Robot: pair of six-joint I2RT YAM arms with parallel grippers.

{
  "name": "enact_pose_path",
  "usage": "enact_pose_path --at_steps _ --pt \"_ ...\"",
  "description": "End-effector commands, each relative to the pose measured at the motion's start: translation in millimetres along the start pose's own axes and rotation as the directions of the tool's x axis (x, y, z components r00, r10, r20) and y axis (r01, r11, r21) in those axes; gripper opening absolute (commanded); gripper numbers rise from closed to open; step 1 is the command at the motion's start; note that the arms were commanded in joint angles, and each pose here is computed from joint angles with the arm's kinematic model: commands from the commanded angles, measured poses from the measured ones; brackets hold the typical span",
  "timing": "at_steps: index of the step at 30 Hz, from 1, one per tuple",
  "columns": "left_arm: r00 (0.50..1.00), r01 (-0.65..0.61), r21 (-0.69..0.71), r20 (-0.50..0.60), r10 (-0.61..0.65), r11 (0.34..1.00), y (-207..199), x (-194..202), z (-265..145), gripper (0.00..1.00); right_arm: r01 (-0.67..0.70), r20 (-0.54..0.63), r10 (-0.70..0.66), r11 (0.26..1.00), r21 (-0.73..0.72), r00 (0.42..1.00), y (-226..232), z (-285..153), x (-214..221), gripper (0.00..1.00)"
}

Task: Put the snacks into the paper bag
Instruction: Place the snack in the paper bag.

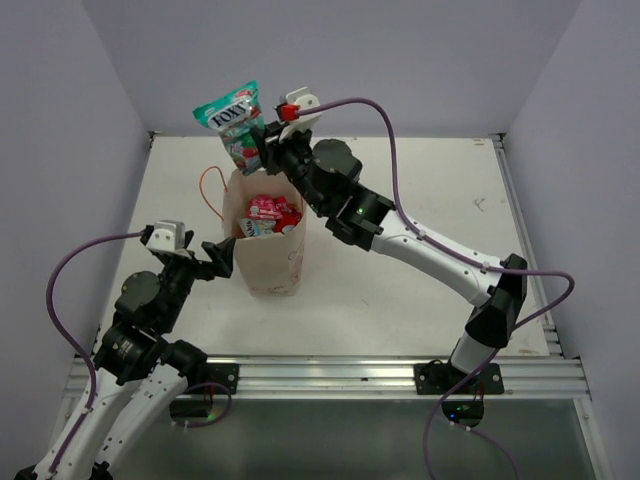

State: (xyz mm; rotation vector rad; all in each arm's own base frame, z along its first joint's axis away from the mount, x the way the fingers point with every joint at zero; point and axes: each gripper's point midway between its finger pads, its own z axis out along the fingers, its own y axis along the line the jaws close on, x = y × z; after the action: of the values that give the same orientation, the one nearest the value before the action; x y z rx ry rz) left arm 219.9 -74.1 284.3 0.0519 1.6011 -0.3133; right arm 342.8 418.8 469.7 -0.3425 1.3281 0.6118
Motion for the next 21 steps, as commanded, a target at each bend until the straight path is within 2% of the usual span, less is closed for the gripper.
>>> enact_pose_path --at_steps 1,4,13,16,21 --pt "0.999 -0.008 -0.011 0.044 0.008 1.0 2 -8 1 1.0 -0.115 0.025 0.115 0.993 0.019 0.993 1 -15 -9 0.0" --pt "0.999 -0.007 -0.01 0.045 0.008 1.0 2 -9 1 1.0 -0.193 -0.033 0.194 0.98 0.043 0.98 2 -27 9 0.0" --pt "0.999 -0.007 -0.01 0.045 0.008 1.0 2 -9 1 1.0 -0.286 -0.153 0.31 0.945 0.159 0.938 -4 -52 48 0.0" --pt "0.999 -0.006 -0.01 0.048 0.007 1.0 2 -10 0 1.0 -0.35 -0.172 0.391 0.909 0.227 0.904 -3 -61 58 0.0" --pt "0.999 -0.004 -0.009 0.051 0.005 1.0 2 -11 0 1.0 -0.372 -0.234 0.449 0.875 0.31 0.862 2 -67 79 0.0"
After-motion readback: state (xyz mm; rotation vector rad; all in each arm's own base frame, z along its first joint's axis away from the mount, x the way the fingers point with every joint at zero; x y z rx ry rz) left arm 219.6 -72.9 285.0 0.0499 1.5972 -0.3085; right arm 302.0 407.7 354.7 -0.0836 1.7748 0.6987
